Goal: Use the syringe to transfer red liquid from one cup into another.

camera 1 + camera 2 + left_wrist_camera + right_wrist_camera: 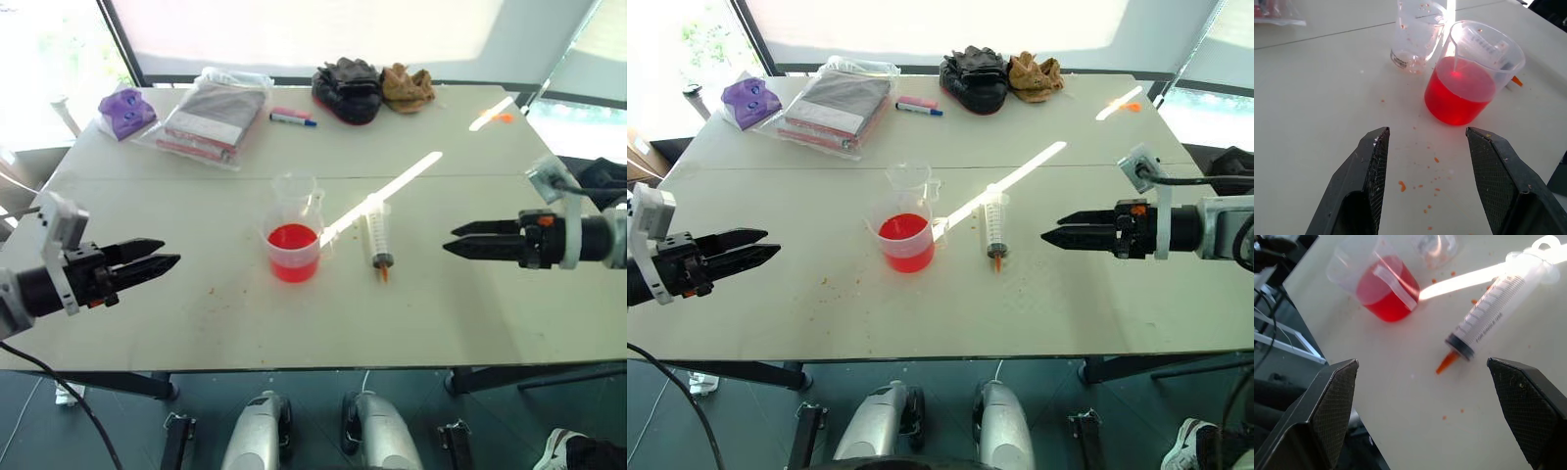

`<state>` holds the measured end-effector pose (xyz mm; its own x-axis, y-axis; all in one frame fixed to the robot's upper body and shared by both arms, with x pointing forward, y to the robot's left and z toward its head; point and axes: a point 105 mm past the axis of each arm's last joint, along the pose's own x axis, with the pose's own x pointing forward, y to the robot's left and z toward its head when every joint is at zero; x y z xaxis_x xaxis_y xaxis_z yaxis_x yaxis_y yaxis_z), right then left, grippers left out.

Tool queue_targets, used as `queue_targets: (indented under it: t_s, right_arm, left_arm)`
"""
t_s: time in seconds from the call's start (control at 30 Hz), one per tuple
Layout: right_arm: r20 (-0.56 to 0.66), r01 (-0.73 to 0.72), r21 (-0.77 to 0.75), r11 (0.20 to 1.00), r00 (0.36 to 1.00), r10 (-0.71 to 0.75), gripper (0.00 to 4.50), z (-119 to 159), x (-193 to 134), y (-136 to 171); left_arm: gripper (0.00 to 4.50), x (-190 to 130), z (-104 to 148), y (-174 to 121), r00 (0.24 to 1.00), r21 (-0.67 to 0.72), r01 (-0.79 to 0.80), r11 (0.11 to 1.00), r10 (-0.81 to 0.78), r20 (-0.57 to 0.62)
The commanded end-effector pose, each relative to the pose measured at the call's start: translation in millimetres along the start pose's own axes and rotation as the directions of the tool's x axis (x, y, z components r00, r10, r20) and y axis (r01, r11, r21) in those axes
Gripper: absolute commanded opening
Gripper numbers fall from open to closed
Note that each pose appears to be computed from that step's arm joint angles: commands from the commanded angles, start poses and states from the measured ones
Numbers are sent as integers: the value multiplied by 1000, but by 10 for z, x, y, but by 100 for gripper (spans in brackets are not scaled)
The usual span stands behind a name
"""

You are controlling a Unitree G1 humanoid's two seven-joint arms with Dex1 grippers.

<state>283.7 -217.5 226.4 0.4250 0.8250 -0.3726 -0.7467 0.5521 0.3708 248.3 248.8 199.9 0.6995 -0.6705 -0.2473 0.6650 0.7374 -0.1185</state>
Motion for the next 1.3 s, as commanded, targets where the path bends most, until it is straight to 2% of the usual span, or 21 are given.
queue_targets:
  t_s: [0.03, 0.2, 0.3, 0.43, 0.9, 1.03, 1.17, 1.3]
  right_arm:
    - [15, 16, -28, 999, 1000, -16, 441, 93, -32, 23]
    - [-42, 70, -23, 997, 997, -71, 441, 30, -7, -12]
    - [-73, 116, 89, 989, 991, -109, 441, 39, 30, -94]
    - [-52, 164, 13, 986, 985, -163, 441, 108, 100, -149]
    - [-127, 218, 49, 975, 969, -211, 441, 215, 261, -112]
    - [-168, 246, 120, 962, 960, -224, 441, 479, 527, -150]
    - [-209, 272, 206, 940, 951, -229, 441, 683, 754, -189]
    - [-300, 349, 205, 914, 912, -280, 441, 660, 1056, -323]
  left_arm:
    - [258, -1, 3, 0, 1000, 13, 7, 1000, -7, 10]
    - [258, -20, 19, 21, 1000, 44, -2, 999, 2, -13]
    - [258, -6, 54, 10, 1000, 64, 8, 998, -6, -24]
    - [258, 34, 64, 43, 1000, 81, -11, 997, 12, -14]
    - [258, 83, 119, -42, 999, 131, 41, 990, -37, -36]
    - [258, 93, 315, -90, 993, 240, 105, 965, -86, -85]
    - [258, 135, 525, -61, 993, 304, 117, 946, -103, -61]
    - [258, 157, 661, 3, 997, 343, 74, 936, -80, 1]
